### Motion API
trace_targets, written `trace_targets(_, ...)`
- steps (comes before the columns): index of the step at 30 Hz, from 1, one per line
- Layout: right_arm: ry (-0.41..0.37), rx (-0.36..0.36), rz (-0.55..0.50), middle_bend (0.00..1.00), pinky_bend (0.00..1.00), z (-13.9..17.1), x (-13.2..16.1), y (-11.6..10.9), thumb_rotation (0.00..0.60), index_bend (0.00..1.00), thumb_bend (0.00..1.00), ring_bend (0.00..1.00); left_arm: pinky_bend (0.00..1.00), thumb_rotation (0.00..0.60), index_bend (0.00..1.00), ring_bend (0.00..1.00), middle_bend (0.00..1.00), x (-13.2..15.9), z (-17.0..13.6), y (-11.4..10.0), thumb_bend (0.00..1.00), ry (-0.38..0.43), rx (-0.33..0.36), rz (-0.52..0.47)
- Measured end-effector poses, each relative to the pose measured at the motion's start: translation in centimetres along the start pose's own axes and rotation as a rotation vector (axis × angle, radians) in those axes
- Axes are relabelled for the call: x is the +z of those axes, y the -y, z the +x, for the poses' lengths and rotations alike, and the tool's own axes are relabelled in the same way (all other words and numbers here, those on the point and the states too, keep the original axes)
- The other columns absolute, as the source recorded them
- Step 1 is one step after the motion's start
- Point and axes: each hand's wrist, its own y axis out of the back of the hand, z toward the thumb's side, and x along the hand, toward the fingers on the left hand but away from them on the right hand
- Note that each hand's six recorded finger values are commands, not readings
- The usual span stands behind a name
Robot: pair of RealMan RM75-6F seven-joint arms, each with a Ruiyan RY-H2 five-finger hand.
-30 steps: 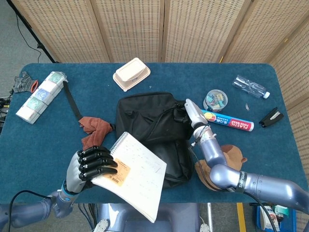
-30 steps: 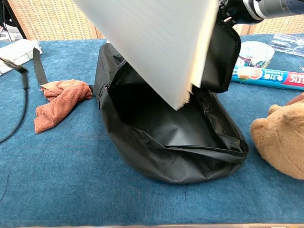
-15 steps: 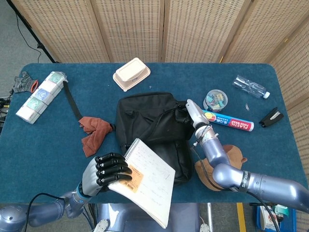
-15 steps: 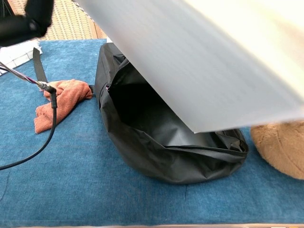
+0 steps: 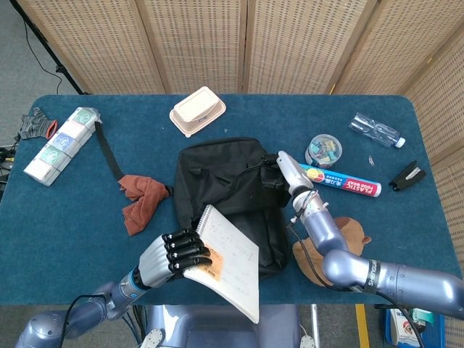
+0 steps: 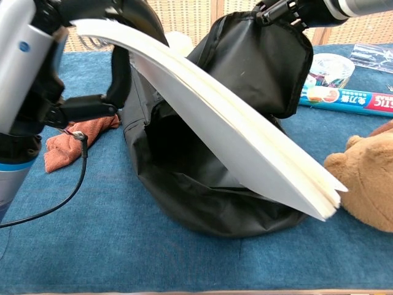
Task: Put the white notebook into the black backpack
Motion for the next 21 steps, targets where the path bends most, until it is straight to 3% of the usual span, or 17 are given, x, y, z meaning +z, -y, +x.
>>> trace_targets(4,-0.003,0.006,-0.009,0.47,0.47,0.2,0.2,0.0,0.600,0.57,0.69,0.34,0.51,0.600,0.77,0.53,0.63,-0.7,-0.1,0.3,0.70,-0.018,0.006,-0.008)
trace_targets(14,-0.010,0.004,-0.049,0.47,0.47,0.1,0.6,-0.3,0.600,0.57,0.69,0.34,0.51,0.600,0.77,0.53,0.63,-0.3,0.8,0.0,0.70,-0.050,0.125,-0.123)
trace_targets(21,-0.011,0.003,-0.056,0.47,0.47,0.2,0.5,-0.5,0.600,0.57,0.69,0.34,0.51,0.600,0.77,0.53,0.63,0.7,1.5,0.8,0.70,-0.052,0.143,-0.162)
